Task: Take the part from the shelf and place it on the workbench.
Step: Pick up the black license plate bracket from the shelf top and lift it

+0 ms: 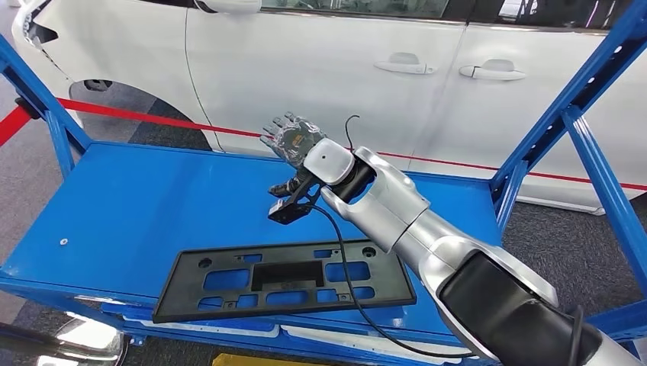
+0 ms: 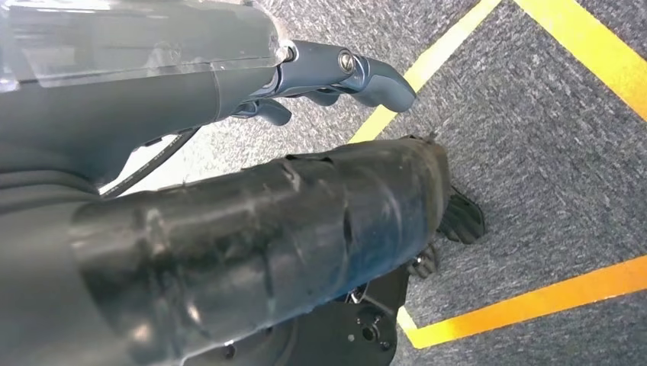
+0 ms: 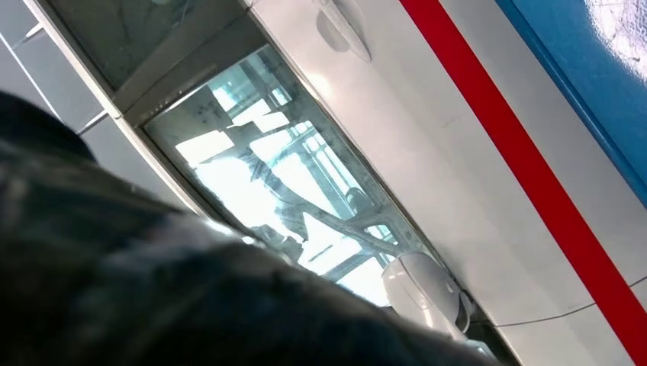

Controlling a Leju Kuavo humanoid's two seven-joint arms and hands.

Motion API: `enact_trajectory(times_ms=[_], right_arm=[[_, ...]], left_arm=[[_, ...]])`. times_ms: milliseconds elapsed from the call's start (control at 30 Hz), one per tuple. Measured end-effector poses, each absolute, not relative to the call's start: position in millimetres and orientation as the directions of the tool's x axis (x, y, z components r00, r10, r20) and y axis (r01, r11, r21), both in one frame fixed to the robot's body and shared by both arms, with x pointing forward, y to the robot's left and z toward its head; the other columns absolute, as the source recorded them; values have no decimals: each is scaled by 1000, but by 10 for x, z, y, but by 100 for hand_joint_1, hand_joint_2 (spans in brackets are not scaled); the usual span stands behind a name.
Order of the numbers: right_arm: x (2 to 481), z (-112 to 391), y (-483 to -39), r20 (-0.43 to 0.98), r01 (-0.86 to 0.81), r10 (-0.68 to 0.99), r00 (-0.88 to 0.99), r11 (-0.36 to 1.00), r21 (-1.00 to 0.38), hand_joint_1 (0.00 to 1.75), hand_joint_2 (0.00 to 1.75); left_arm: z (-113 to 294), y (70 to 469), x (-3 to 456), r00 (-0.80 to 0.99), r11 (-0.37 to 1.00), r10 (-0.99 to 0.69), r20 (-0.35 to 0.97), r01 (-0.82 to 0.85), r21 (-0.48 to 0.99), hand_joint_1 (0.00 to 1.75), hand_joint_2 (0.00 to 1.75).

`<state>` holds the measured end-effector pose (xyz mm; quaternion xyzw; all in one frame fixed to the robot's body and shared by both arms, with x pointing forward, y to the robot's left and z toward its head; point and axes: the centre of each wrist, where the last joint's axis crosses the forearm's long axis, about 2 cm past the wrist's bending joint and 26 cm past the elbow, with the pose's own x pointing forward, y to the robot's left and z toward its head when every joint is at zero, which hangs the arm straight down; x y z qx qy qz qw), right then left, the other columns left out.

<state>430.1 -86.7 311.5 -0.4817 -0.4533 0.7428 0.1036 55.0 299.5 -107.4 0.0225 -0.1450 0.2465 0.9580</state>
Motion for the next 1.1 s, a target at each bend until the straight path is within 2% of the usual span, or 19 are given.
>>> enact_trajectory(times_ms=[1100], right_arm=[[4306,3079,-896,-628,283,584,-513,-576,-767,0,0]], left_arm=[[-1069,2993,585,841,883,456,291,-469,-28,0,0]])
